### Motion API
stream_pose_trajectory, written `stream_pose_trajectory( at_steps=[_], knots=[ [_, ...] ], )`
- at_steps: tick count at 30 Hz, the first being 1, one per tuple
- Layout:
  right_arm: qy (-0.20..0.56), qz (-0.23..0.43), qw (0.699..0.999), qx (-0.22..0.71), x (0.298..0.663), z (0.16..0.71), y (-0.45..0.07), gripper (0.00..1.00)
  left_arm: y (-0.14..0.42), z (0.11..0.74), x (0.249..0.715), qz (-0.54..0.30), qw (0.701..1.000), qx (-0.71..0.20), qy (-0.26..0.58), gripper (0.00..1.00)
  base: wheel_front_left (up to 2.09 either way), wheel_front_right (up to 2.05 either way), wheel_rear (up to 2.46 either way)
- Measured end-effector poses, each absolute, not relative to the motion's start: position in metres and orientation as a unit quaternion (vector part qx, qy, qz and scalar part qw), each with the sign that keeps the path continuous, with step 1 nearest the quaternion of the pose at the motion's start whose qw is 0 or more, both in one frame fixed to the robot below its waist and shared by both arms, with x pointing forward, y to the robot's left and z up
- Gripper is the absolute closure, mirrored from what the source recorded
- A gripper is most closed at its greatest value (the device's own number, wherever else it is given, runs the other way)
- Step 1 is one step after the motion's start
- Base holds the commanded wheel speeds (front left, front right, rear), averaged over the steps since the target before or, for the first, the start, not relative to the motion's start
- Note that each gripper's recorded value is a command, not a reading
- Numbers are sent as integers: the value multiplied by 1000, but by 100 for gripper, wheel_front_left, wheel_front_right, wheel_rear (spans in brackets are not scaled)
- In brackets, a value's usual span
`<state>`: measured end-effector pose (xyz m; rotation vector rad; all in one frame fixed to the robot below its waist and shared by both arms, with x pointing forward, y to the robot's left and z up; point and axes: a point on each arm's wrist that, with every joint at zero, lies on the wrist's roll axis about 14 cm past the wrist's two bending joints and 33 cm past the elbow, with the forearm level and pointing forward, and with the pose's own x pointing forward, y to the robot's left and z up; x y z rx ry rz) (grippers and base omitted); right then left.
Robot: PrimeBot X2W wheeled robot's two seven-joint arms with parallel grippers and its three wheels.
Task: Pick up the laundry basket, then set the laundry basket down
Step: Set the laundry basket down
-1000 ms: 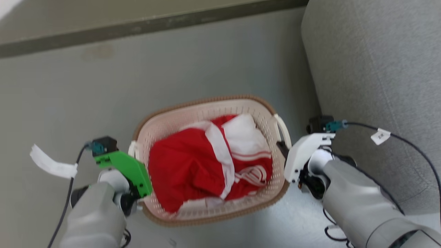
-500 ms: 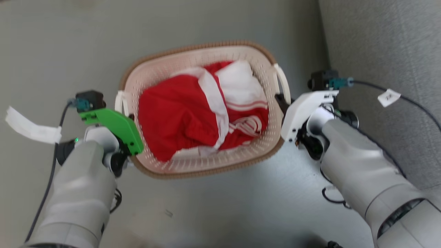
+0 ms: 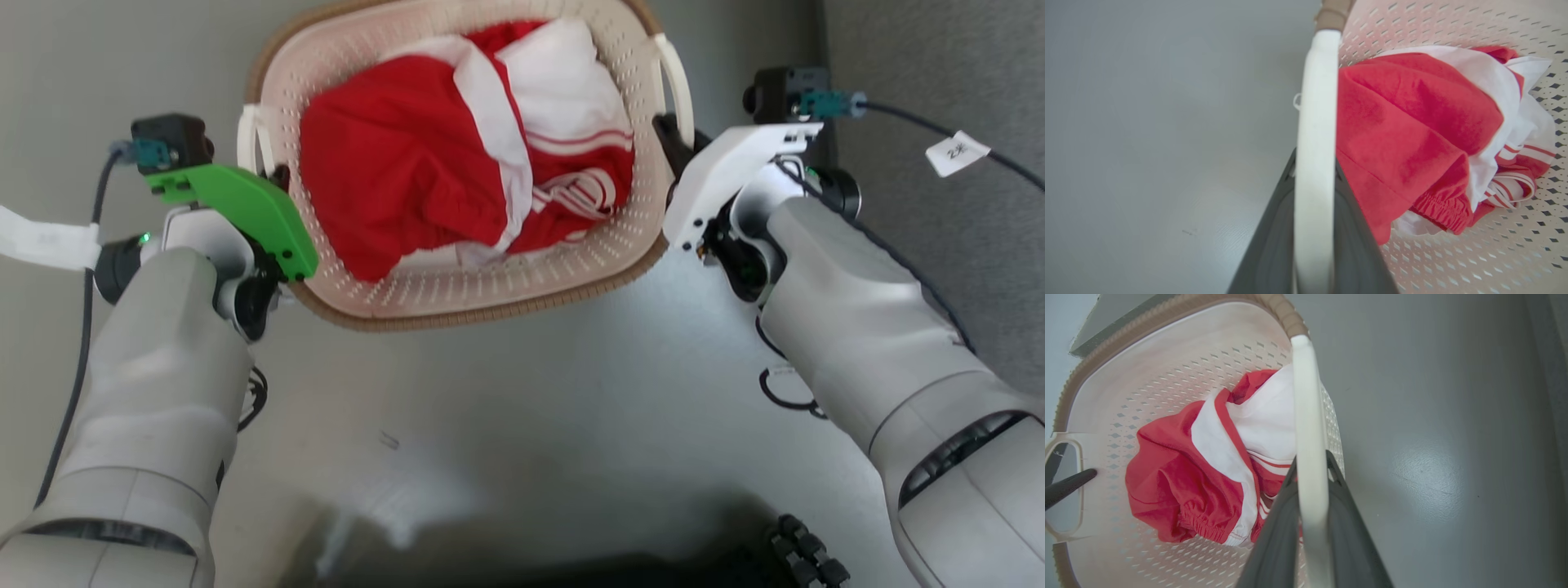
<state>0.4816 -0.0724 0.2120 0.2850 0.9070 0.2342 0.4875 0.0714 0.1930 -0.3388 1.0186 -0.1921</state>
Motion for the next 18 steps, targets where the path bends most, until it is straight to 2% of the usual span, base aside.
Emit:
stream_pose_trajectory(
  at_steps=[18],
  knots=[
    [472,101,865,139,469,156,-74,100,73,138,474,-83,837,-161,517,100,0,0,0]
  ],
)
